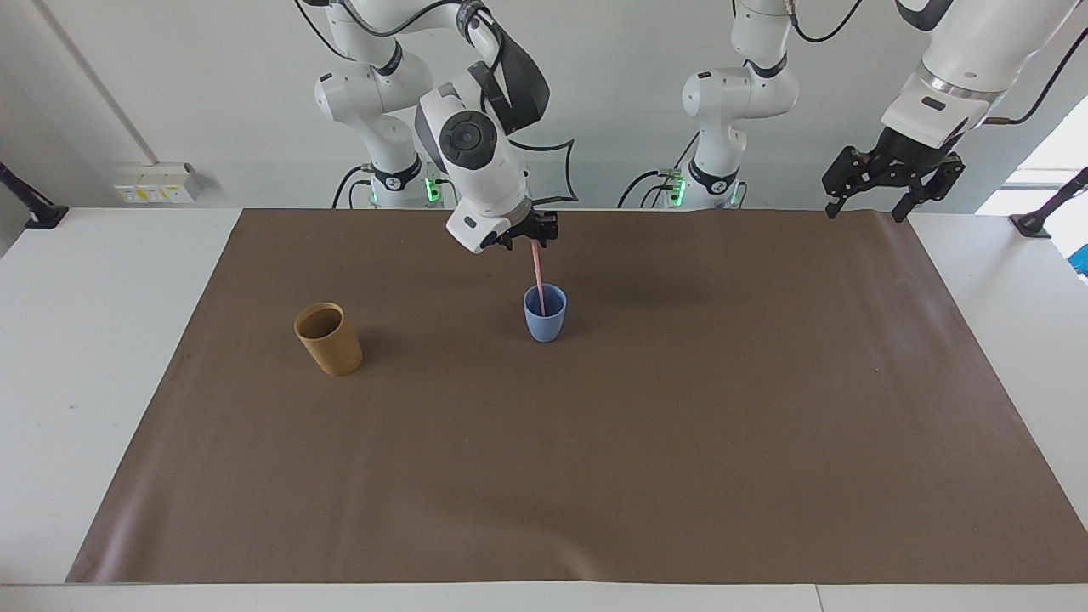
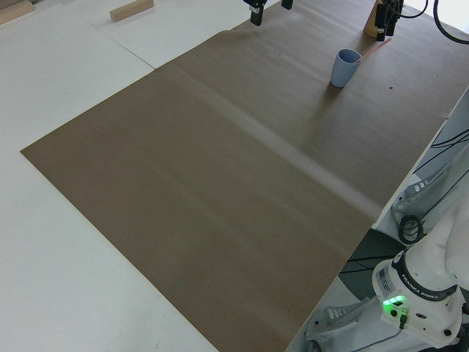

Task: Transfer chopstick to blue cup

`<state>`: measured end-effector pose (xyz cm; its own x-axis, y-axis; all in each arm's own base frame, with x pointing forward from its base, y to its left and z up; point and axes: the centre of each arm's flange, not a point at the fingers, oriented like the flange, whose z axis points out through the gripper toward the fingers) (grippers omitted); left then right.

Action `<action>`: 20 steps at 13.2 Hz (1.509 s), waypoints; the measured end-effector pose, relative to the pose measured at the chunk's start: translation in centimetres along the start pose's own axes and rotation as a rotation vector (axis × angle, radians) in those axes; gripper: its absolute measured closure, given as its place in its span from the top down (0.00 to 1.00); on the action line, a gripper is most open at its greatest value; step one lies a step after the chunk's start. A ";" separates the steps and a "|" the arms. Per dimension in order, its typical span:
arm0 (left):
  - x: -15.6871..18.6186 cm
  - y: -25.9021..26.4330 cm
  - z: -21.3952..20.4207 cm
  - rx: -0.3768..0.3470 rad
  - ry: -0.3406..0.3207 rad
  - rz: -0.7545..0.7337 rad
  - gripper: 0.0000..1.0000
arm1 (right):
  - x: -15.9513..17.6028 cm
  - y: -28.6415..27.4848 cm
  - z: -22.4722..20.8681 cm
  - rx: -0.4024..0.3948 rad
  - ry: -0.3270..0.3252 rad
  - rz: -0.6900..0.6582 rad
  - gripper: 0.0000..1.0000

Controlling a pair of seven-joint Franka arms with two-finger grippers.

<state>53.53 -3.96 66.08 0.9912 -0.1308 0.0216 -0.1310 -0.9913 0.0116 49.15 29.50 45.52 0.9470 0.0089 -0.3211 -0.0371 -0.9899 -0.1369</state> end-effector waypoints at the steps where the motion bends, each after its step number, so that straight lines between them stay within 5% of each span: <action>1: 0.0 0.0 0.0 0.000 0.000 0.000 1.00 | 0.2 0.5 -0.7 -0.018 0.024 0.000 0.94; 2: 0.0 0.0 0.0 0.000 0.000 0.000 1.00 | 0.5 1.2 -1.7 -0.032 0.053 0.006 1.00; 10: 0.0 0.0 0.0 0.000 0.000 0.000 1.00 | 1.6 12.2 -12.1 -0.097 0.261 -0.058 1.00; 20: 0.0 0.0 0.0 0.000 0.000 0.000 1.00 | -3.2 20.8 -22.0 -0.136 0.309 -0.030 1.00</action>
<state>53.53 -3.96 66.08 0.9912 -0.1308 0.0215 -0.1311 -0.9913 0.0116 52.40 5.73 64.31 0.9998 0.0151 -0.0164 0.0150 -0.9999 -0.0086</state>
